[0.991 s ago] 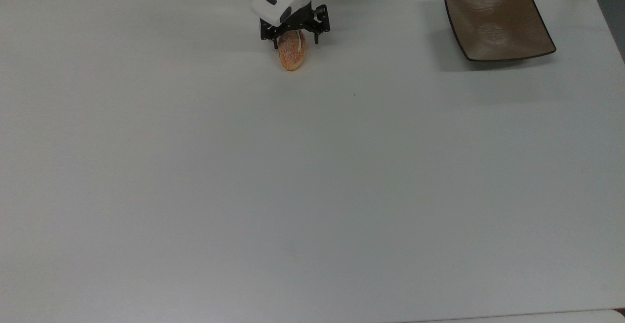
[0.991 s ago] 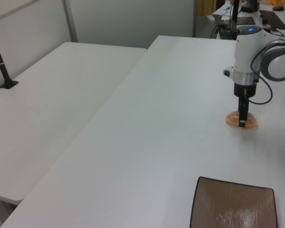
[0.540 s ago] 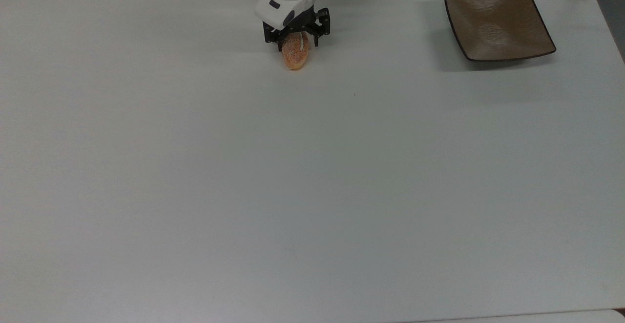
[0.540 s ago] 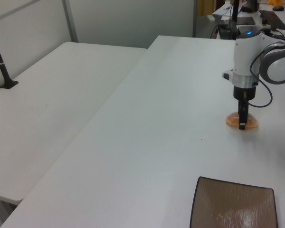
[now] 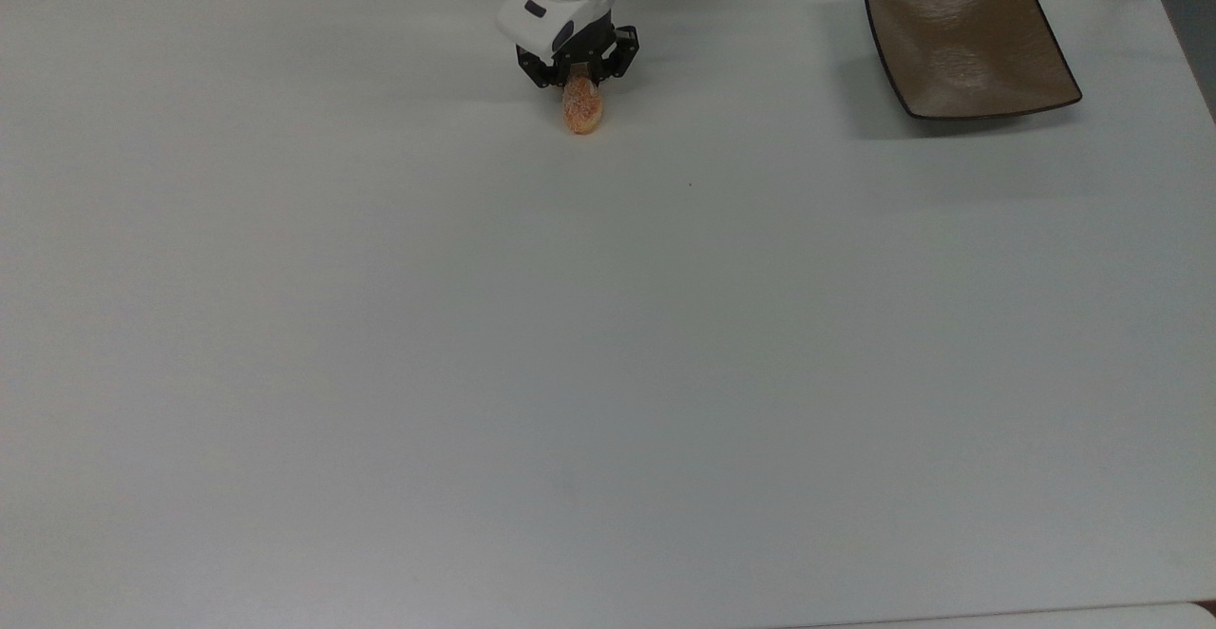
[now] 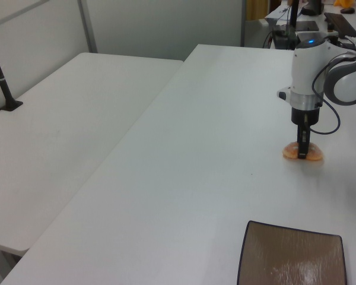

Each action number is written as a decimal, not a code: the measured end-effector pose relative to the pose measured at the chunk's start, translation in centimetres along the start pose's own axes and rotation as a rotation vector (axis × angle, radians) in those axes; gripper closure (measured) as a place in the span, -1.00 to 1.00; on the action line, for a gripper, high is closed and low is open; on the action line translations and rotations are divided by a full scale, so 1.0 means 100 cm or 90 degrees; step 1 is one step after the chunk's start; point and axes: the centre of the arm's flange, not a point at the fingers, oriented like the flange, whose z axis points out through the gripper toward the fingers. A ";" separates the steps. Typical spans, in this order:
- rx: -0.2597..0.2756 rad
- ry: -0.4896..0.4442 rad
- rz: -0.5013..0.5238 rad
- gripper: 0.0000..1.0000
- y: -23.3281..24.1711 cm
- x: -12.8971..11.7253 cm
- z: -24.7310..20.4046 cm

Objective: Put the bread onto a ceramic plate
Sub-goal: 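Lift the gripped bread roll up off the table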

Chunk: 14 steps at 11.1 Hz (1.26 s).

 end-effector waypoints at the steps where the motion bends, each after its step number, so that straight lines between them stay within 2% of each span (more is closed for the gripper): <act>1: 0.000 -0.004 0.000 0.45 0.000 0.001 -0.004; 3: 0.003 -0.029 -0.001 0.46 -0.001 0.006 -0.029; 8: 0.011 -0.055 0.011 0.46 0.010 0.029 -0.165; 12: 0.011 -0.023 0.008 0.45 0.014 0.036 -0.250; 14: 0.027 0.002 0.012 0.45 0.021 0.036 -0.277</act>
